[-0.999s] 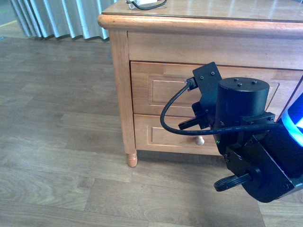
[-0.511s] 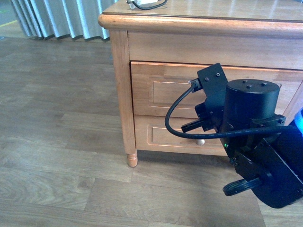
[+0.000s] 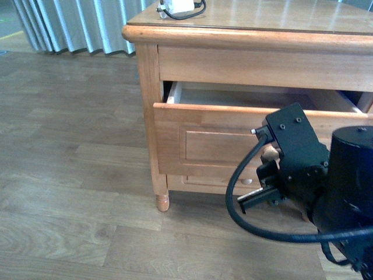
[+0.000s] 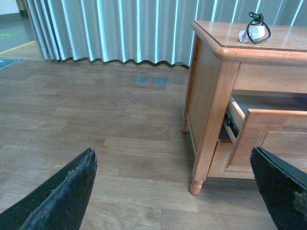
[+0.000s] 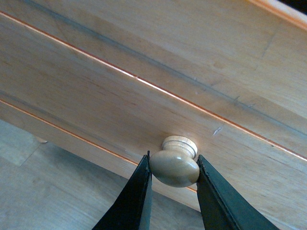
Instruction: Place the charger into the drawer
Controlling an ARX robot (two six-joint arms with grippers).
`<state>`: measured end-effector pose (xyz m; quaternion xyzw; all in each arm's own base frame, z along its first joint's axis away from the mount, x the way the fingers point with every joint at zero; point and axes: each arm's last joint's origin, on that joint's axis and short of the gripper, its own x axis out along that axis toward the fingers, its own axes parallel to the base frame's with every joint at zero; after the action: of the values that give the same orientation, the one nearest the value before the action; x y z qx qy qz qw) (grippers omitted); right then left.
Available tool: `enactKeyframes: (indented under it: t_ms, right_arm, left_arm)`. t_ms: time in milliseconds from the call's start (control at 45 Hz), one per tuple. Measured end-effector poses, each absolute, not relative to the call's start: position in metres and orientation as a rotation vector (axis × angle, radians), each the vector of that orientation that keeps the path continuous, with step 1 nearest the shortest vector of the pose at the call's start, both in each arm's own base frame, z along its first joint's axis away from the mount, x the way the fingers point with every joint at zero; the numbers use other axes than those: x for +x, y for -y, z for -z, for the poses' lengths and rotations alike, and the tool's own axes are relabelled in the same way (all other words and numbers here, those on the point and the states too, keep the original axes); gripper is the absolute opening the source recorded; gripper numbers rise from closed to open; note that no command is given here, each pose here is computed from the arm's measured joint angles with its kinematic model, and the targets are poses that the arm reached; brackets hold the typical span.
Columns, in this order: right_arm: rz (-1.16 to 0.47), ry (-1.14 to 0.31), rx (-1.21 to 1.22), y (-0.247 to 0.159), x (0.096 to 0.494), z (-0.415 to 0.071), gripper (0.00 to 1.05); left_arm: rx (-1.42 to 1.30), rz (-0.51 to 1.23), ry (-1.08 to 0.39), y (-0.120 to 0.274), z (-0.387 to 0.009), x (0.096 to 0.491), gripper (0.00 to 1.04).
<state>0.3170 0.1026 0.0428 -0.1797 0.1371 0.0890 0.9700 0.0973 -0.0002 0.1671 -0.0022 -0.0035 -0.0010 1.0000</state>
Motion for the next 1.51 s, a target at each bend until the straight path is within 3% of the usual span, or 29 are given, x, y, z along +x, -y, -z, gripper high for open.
enactKeyframes:
  t_ms: [488, 1021, 1332, 1510]
  right_arm:
    - [-0.306, -0.319, -0.348, -0.083, 0.265, -0.050, 0.23]
    - [-0.215, -0.295, -0.225, -0.039, 0.229, -0.118, 0.98]
    - [-0.136, -0.100, -0.153, 0.007, 0.186, -0.202, 0.96]
    - [-0.154, -0.058, -0.064, 0.031, 0.155, -0.220, 0.96]
  left_arm:
    - [-0.004, 0.002, 0.007, 0.000, -0.167, 0.097, 0.99]
    - [-0.004, 0.002, 0.007, 0.000, -0.167, 0.097, 0.99]
    - [-0.004, 0.002, 0.007, 0.000, -0.167, 0.097, 0.99]
    - [-0.004, 0.002, 0.007, 0.000, -0.167, 0.097, 0.99]
